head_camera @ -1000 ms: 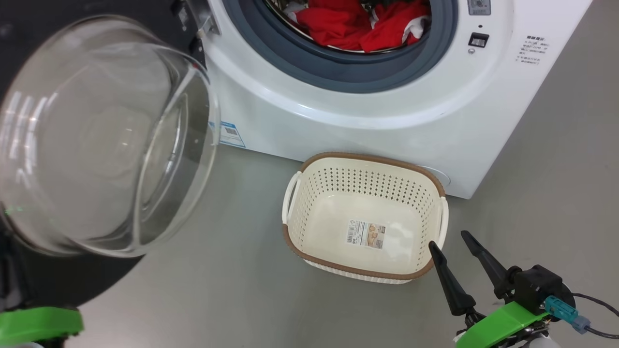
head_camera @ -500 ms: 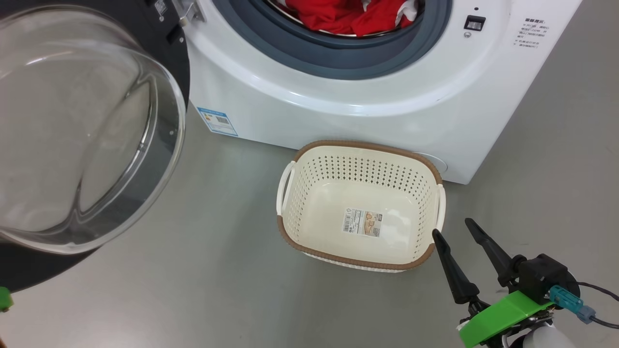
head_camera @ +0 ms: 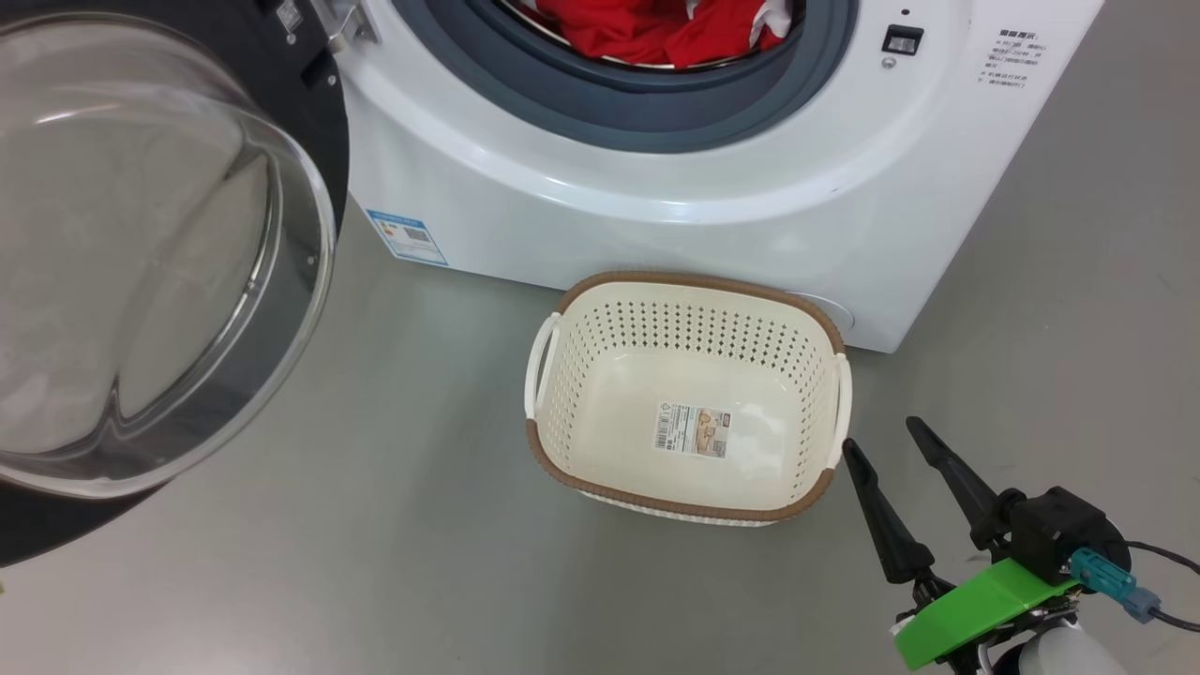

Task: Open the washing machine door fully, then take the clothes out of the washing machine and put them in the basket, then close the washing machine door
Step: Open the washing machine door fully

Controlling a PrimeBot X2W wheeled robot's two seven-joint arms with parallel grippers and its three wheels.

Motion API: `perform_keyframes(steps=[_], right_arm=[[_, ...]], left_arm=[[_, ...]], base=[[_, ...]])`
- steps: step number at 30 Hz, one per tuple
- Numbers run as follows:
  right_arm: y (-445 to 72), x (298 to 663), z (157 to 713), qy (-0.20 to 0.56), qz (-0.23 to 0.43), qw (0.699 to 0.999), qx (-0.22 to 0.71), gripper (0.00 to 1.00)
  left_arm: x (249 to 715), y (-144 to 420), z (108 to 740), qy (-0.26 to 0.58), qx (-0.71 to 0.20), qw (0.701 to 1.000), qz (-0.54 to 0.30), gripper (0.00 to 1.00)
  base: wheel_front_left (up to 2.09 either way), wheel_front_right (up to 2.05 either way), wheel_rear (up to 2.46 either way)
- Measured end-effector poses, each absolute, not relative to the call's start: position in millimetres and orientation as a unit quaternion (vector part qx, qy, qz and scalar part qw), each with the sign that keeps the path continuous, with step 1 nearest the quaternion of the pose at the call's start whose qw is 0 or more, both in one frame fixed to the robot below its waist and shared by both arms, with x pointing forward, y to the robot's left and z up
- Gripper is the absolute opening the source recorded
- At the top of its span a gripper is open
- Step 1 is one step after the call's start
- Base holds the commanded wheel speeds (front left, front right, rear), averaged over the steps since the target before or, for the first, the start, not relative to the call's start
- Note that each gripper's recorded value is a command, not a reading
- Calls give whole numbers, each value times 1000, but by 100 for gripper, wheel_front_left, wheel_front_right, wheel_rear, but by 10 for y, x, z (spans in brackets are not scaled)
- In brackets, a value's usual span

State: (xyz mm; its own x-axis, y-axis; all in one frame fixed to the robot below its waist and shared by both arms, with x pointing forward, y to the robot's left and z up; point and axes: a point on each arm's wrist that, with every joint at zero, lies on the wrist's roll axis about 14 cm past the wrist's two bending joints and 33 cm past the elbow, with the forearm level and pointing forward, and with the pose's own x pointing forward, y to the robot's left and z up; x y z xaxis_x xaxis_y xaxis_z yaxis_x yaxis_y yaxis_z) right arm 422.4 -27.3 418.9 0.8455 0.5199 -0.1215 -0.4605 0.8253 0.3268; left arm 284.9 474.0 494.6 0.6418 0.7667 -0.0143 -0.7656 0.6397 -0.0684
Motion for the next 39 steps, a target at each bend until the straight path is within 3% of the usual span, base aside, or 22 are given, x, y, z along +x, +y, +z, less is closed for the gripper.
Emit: perform_keyframes(steps=[16,18,23,25,26,39], right_arm=[[-224,4180,4417,77,261,951,146,100],[-234,4144,4431,77,261,951,144,100],[-284,4061,4461,76,256,953,142,100],[-310,4056,4498,70,253,955,141,100],[-329,4055,4517,68,250,956,141,100],[-783,3991,4573,54,185,971,140,100]], left_arm=[[2807,4434,4835,1,-48,924,379,0],[2772,4354,4812,0,-52,928,370,11],[2717,4115,4770,1,-56,938,341,51],[2724,3992,4765,-2,-61,944,326,90],[2741,3914,4762,-3,-62,947,314,98],[3014,3230,4793,-9,-71,977,203,100]], base=[[0,0,0],[0,0,0],[0,0,0],[0,0,0],[0,0,0],[0,0,0]])
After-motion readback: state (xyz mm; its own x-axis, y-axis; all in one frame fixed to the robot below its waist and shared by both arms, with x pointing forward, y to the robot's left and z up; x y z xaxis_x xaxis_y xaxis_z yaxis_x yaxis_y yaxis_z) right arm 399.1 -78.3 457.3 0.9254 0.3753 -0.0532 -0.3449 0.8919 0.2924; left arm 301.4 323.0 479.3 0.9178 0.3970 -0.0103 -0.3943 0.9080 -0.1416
